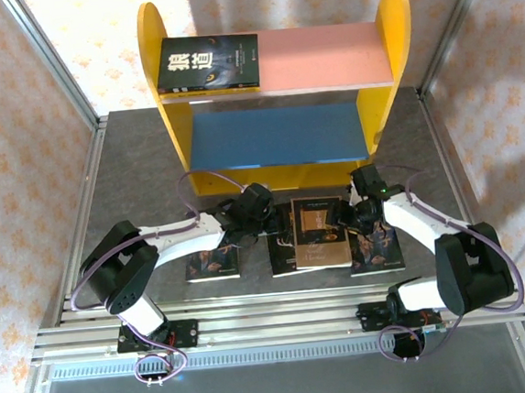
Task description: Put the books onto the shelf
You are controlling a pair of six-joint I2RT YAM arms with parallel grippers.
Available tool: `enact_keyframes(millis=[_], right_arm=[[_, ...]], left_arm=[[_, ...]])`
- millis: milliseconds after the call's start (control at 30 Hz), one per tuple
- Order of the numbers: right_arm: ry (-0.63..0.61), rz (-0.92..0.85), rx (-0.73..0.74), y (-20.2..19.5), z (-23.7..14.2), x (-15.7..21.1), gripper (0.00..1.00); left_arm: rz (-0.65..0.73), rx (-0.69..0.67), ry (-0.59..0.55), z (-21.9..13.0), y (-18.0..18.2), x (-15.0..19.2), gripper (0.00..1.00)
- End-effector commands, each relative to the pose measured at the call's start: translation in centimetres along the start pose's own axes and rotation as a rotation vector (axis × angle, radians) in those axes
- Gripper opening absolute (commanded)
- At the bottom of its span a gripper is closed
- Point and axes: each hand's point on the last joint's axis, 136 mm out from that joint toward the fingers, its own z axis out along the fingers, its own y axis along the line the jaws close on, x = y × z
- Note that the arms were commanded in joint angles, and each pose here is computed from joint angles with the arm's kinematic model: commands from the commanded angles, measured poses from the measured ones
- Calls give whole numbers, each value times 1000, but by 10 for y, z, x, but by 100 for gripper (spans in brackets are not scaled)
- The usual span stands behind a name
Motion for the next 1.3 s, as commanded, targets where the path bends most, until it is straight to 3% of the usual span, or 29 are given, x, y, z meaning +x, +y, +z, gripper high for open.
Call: enact_keyframes(millis=[0, 233, 600, 967, 1267], right_arm=[[9, -2, -109, 26, 9, 1, 58], [20, -27, -198, 61, 17, 1, 56], [-10, -75, -40, 30, 8, 7, 61], [20, -77, -72, 32, 17, 15, 61], [47, -96, -138, 56, 32, 16, 58]], left_arm=[[7, 1, 12, 2, -6, 0, 61], [6, 0, 10, 2, -6, 0, 61], [19, -31, -1, -5, 1, 0, 61], [18, -41, 11, -5, 4, 3, 62], [6, -75, 26, 1, 14, 9, 62]])
